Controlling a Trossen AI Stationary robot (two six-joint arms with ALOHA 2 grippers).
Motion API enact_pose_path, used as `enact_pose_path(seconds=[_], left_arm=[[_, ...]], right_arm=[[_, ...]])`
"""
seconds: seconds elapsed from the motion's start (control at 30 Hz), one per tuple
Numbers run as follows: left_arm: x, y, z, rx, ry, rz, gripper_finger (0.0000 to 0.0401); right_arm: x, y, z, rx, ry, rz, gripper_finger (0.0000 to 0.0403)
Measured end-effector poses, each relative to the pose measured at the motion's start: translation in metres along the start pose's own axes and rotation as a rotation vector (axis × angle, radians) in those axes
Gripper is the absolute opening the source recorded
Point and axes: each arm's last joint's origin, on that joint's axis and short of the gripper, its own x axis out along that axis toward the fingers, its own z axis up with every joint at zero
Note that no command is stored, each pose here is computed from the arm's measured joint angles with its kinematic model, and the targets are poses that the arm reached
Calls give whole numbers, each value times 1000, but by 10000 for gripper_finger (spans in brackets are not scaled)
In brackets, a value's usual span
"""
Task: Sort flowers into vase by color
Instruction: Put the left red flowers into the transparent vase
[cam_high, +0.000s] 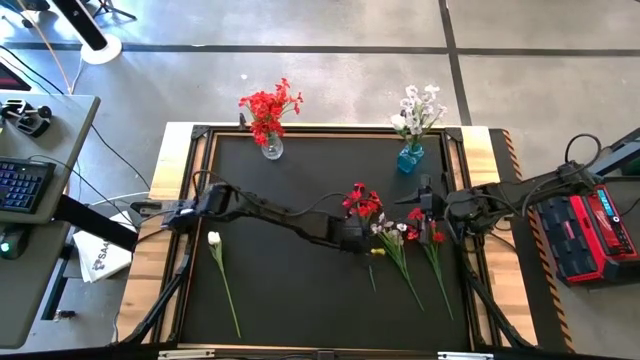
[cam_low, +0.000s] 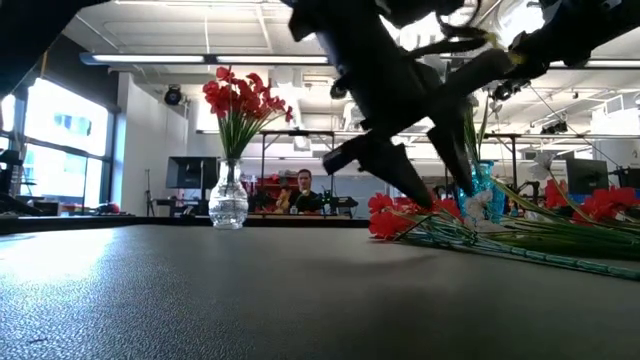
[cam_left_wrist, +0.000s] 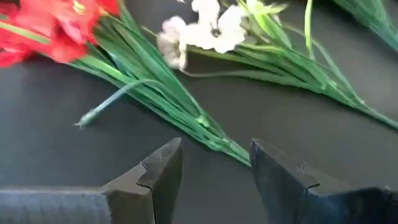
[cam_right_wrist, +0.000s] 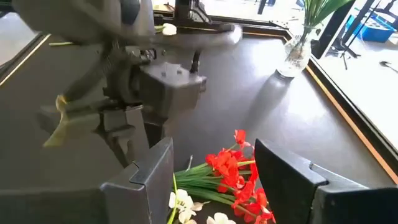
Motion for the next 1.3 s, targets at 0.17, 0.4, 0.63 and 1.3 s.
enact_pose_path(seconds=[0.17, 0.4, 0.63, 1.3], left_arm=[[10, 5, 0, -30, 63, 16, 177], [15, 8, 10, -81, -4, 8, 210], [35, 8, 10, -131, -50, -25, 247], [36, 32, 18, -114, -4, 119, 118]], right_arm=[[0, 0, -1, 4, 11, 0, 197], [0, 2, -1, 8, 8, 9, 197], [-2, 6, -1, -3, 4, 36, 197], [-2, 8, 0, -2, -4, 43, 197]])
